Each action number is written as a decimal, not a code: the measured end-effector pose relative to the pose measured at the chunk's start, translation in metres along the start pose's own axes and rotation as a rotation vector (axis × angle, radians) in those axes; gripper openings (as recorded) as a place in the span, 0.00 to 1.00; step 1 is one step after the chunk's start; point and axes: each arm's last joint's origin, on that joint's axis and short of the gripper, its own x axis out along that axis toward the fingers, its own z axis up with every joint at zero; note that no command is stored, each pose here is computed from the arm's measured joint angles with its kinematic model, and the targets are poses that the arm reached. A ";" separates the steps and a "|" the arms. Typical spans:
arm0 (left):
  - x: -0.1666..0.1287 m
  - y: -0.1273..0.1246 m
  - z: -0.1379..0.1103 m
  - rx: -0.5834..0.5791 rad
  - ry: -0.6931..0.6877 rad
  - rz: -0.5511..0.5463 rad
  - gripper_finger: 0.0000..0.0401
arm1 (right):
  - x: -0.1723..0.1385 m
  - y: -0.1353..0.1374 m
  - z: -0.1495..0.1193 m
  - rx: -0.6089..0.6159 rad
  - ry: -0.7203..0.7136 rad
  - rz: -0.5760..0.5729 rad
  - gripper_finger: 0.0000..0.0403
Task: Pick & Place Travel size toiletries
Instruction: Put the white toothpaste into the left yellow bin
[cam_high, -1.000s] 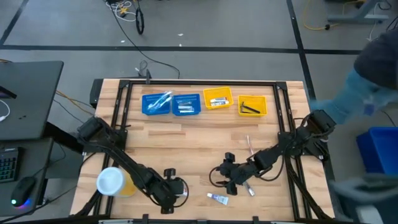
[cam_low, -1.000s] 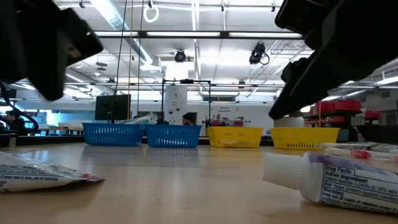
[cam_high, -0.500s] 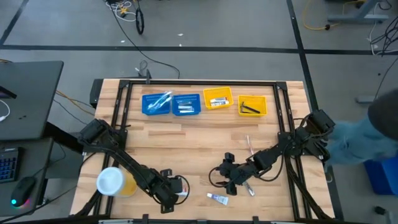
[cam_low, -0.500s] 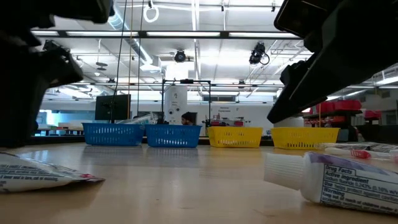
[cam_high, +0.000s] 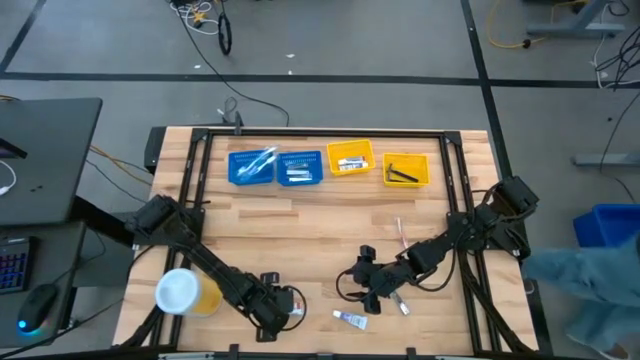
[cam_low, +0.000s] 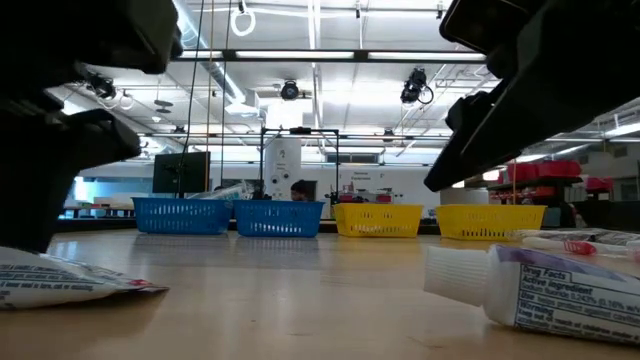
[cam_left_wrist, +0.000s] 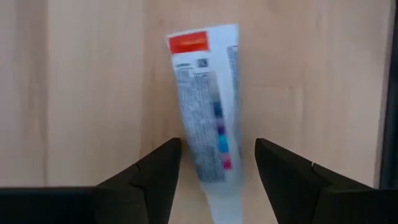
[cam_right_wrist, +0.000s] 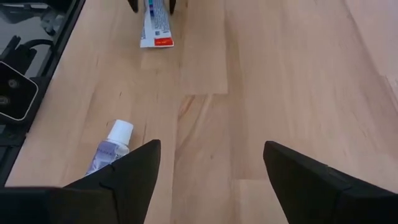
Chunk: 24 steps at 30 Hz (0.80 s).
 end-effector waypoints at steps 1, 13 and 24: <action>0.001 0.000 0.000 0.002 0.009 0.000 0.55 | 0.000 0.000 0.000 -0.005 -0.004 0.001 0.74; 0.008 0.002 -0.003 0.180 -0.011 0.085 0.35 | 0.002 -0.005 0.010 -0.126 -0.065 0.001 0.74; 0.004 0.018 0.027 0.104 -0.266 0.366 0.21 | 0.003 -0.010 0.025 -0.215 -0.171 0.072 0.69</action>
